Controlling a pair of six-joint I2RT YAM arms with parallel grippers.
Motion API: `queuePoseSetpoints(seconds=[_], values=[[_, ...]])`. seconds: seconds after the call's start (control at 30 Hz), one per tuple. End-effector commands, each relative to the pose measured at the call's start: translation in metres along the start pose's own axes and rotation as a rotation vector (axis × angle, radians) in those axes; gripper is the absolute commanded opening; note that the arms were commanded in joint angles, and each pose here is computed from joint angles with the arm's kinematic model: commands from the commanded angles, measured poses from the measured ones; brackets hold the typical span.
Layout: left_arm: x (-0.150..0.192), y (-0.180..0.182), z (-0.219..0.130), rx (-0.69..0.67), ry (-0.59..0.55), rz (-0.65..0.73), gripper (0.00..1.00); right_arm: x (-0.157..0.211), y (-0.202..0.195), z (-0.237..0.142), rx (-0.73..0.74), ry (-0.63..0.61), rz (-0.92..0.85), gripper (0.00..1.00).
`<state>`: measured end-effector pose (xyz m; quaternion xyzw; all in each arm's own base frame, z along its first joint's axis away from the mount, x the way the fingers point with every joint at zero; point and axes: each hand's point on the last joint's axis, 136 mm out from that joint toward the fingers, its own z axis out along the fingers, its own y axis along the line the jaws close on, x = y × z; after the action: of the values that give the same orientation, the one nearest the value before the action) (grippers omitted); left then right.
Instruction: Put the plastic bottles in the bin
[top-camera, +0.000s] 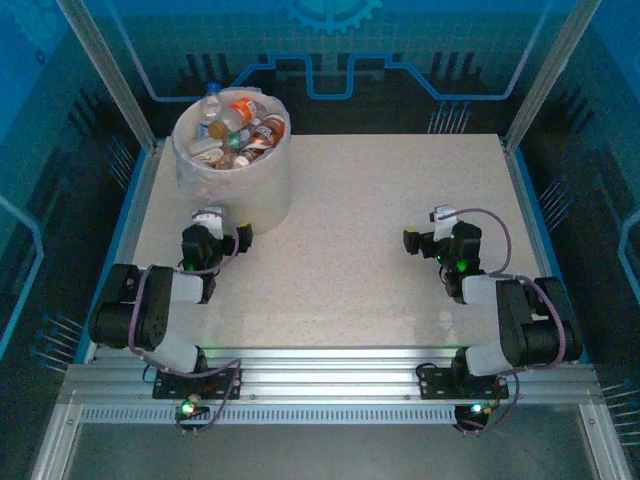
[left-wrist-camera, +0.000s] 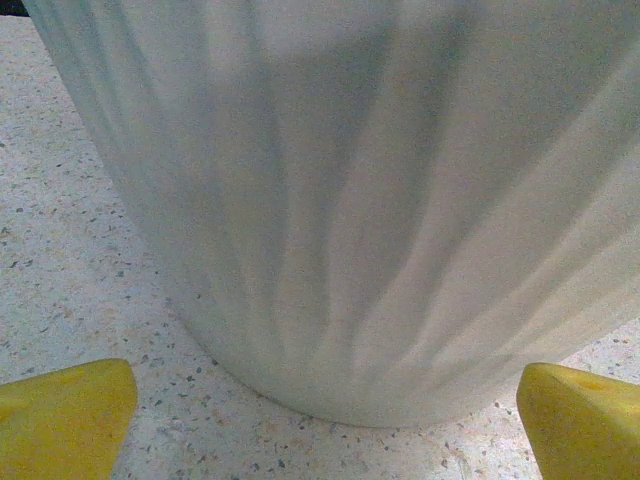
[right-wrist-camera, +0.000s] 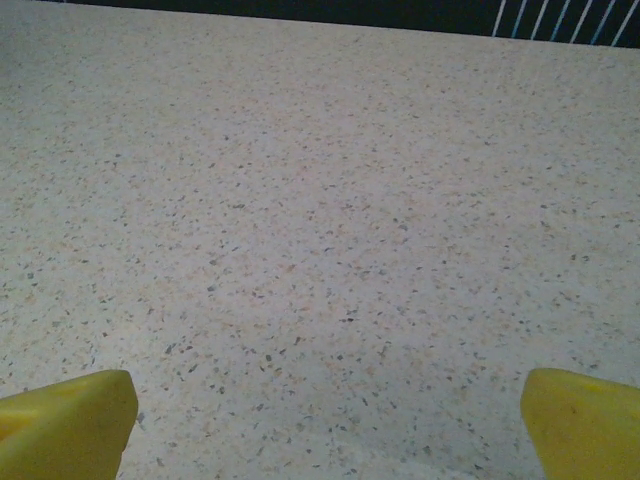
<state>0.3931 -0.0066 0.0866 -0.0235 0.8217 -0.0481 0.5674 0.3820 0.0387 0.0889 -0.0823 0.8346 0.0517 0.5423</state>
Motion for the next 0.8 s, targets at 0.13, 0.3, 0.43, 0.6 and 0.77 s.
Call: queuePoseSetpoints(seconds=[0.13, 0.3, 0.43, 0.6, 0.77], values=[[-0.0093, -0.0022, 0.0021, 0.007, -0.021, 0.007, 0.99, -0.0107, -0.0055, 0.0088, 0.001, -0.028, -0.009, 1.0], [-0.0089, -0.0021, 0.0023, 0.007, -0.02, 0.006, 0.99, -0.0101, -0.009, 0.0093, 0.03, -0.021, -0.006, 1.0], [-0.0085, -0.0021, 0.0023, 0.007, -0.018, 0.006, 0.99, -0.0101, -0.0084, 0.0089, 0.025, -0.022, -0.006, 1.0], [-0.0086, -0.0022, 0.0023, 0.008, -0.019, 0.007, 0.99, -0.0103, -0.0084, 0.0099, 0.038, -0.018, -0.013, 1.0], [-0.0086, -0.0018, 0.0023, 0.006, -0.019, 0.007, 0.99, -0.0103, -0.0083, 0.0099, 0.041, -0.018, -0.015, 1.0]])
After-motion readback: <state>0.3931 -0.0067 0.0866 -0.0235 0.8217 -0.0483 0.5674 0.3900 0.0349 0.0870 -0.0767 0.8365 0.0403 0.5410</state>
